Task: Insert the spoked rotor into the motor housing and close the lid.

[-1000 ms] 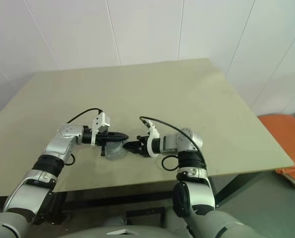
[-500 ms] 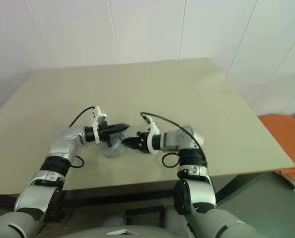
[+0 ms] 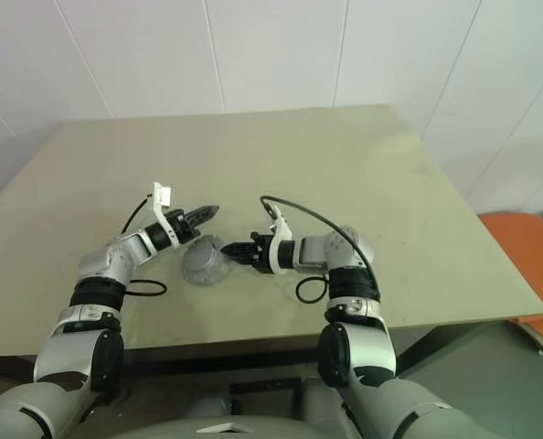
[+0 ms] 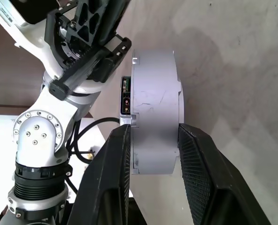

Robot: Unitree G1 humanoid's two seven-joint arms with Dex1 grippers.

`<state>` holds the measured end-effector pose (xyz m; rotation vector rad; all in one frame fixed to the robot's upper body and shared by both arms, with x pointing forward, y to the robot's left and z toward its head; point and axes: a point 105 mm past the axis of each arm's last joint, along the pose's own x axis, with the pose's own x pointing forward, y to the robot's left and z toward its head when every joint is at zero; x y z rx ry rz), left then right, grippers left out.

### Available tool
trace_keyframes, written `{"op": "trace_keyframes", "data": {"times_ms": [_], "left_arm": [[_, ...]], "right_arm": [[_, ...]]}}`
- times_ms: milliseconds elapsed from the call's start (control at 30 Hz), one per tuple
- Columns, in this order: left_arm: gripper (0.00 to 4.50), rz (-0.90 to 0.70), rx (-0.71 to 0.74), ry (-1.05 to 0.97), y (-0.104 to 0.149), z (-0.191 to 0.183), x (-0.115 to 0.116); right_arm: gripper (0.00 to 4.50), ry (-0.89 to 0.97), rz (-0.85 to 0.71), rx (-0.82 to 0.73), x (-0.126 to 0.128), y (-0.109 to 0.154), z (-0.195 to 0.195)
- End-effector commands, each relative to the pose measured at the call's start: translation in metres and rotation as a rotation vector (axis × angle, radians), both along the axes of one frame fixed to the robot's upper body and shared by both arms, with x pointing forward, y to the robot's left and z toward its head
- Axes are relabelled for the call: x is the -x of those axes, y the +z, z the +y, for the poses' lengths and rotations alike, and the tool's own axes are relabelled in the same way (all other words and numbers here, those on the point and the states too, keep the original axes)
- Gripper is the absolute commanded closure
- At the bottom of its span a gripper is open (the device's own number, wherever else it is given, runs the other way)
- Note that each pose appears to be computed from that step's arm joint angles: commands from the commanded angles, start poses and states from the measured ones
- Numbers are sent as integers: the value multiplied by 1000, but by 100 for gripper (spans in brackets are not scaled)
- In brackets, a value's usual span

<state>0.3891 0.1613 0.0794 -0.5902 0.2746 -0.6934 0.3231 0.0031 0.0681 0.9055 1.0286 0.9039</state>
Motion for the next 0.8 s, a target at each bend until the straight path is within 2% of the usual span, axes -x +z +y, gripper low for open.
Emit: {"op": "trace_keyframes", "data": {"times_ms": [33,300,467,567,633,800], "left_arm": [[450,-40,101,71,23,15,-7],[450,7,291,159,34,34,-11],[450,112,333,149,21,30,-5],[392,147,327,126,10,26,2],[335,157,353,129,7,27,5],[161,191,364,187,-7,35,6]], "right_arm": [[312,-45,-84,-81,-18,28,-1],[312,-137,-115,-84,-40,35,-20],[312,-183,-133,-99,-51,41,-26],[312,-206,-143,-125,-55,44,-25],[312,-214,-148,-141,-57,47,-23],[312,-239,-157,-173,-62,52,-17]]}}
